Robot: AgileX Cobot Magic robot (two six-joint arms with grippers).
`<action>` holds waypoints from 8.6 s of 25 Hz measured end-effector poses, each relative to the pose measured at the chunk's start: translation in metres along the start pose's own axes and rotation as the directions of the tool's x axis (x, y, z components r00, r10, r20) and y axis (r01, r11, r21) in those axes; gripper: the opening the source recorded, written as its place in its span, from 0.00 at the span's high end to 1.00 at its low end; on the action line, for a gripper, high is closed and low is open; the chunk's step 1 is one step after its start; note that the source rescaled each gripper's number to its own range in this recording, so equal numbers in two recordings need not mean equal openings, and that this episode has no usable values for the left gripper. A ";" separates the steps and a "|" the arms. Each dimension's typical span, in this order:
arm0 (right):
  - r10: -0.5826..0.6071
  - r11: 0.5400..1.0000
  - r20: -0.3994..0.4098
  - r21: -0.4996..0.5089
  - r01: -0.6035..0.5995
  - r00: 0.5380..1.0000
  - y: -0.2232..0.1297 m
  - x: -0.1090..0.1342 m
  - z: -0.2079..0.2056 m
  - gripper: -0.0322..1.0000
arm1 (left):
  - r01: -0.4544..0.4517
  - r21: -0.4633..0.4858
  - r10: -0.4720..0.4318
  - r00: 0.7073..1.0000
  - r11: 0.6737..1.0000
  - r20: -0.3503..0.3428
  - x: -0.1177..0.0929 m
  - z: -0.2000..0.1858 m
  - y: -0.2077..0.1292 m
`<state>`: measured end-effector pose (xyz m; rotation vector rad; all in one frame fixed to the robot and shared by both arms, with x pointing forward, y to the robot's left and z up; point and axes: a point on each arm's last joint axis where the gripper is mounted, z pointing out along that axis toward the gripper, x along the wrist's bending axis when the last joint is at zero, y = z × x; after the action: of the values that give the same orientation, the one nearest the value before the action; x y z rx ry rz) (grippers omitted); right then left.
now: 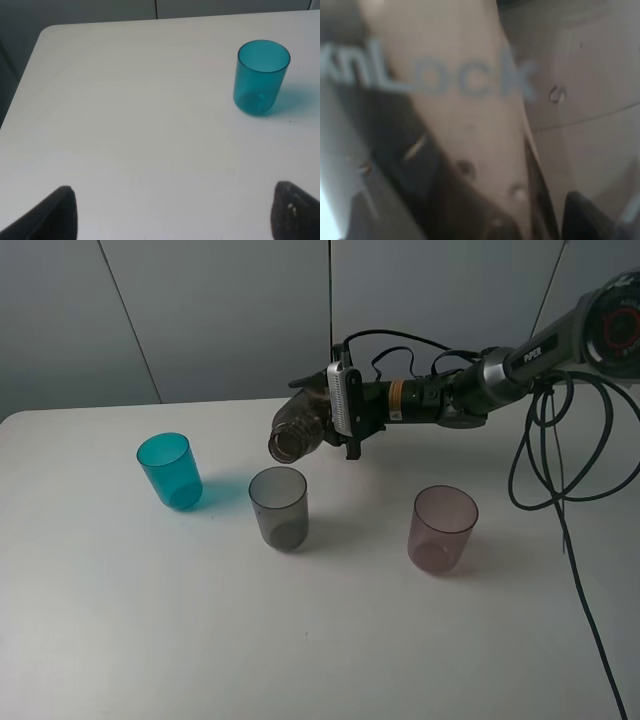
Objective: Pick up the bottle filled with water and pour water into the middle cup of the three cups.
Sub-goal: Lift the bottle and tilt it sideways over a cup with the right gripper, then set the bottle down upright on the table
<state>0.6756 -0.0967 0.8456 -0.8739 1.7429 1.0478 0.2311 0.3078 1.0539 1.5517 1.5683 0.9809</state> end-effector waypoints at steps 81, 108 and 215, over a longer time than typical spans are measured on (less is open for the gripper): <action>-0.240 0.971 0.108 0.037 0.237 0.965 0.001 -0.015 -0.001 0.92 | 0.004 0.000 -0.004 1.000 1.000 0.000 0.000 0.000 0.000; -0.272 0.962 0.112 0.047 0.268 0.956 0.000 -0.015 -0.001 0.92 | 0.004 0.000 -0.004 1.000 1.000 0.000 0.000 0.000 0.000; -0.169 0.986 0.181 0.021 0.168 0.969 0.007 -0.022 -0.005 0.92 | 0.002 0.000 -0.002 1.000 1.000 0.000 0.000 0.000 0.000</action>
<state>0.6756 -0.0960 0.8693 -0.8778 1.4913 0.9775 0.2311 0.3078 1.0539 1.5499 1.5696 0.9798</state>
